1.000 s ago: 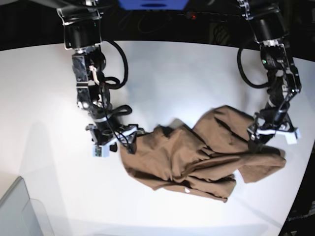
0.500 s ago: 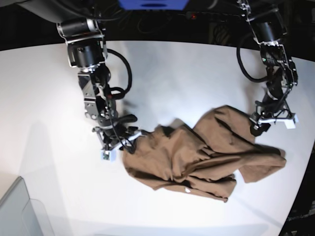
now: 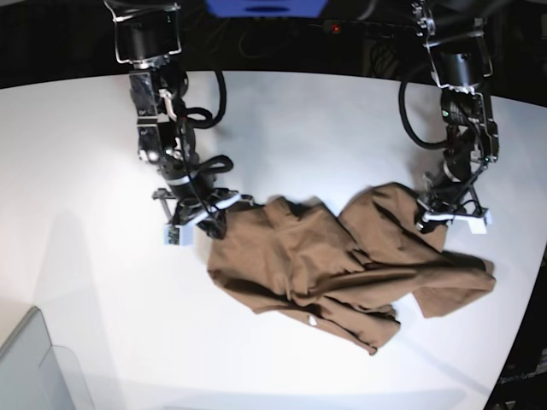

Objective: Layout the t-shirt on the table in an organized manner, then fold the t-shirt properly

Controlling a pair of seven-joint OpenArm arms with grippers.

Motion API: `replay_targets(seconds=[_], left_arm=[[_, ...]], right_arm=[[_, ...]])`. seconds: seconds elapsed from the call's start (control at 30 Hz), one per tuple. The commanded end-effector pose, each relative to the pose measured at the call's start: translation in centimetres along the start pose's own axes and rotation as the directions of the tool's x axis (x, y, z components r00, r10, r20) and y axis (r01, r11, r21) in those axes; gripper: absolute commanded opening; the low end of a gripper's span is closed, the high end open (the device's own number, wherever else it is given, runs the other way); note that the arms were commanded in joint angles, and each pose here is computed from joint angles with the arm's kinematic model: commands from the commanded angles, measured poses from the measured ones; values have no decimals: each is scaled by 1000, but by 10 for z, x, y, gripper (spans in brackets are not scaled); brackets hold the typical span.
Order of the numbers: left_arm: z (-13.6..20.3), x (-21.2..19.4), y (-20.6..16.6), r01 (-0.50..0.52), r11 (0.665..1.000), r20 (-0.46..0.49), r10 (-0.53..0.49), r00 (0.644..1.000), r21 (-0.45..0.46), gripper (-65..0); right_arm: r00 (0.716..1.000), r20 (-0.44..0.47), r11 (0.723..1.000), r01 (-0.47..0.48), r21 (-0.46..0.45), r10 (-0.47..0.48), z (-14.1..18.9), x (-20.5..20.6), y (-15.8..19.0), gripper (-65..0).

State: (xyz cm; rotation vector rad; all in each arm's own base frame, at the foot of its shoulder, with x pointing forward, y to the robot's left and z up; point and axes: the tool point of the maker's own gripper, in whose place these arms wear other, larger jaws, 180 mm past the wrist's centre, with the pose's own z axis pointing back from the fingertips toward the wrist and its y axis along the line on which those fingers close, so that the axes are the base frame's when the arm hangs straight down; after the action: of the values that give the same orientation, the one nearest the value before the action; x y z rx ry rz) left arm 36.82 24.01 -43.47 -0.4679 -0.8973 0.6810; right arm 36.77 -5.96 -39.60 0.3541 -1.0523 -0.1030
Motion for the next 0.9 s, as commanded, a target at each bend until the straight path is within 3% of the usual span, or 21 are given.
replay_targets(seconds=[0.0, 0.07, 0.17, 0.4, 0.53, 0.7, 0.87], left_arm=[[0, -2, -1, 15, 1000, -28, -14, 999, 13, -650], [9, -7, 0, 24, 1000, -47, -24, 999, 7, -629], [35, 5, -24, 38, 996, -36, -41, 999, -77, -650], [126, 85, -55, 59, 977, 153, -28, 988, -203, -648], [166, 118, -71, 115, 966, 237, -59, 970, -231, -648], [179, 156, -102, 189, 943, 353, -84, 932, -274, -648], [157, 185, -133, 218, 917, 366, -86, 927, -336, -648]], right_arm=[[998, 59, 1000, -5, 17, 4, 1, 19, 5, -650], [997, 76, 1000, -7, 20, 6, 8, 23, 7, -650], [993, 116, 1000, -15, -18, 17, 24, 38, -12, -650], [969, 244, 995, -15, -103, 39, 80, 99, -38, -650], [937, 338, 991, -45, -126, 85, 120, 133, -34, -650], [914, 392, 991, -58, -124, 103, 132, 151, -28, -650], [895, 432, 992, -68, -110, 109, 125, 172, -22, -650]])
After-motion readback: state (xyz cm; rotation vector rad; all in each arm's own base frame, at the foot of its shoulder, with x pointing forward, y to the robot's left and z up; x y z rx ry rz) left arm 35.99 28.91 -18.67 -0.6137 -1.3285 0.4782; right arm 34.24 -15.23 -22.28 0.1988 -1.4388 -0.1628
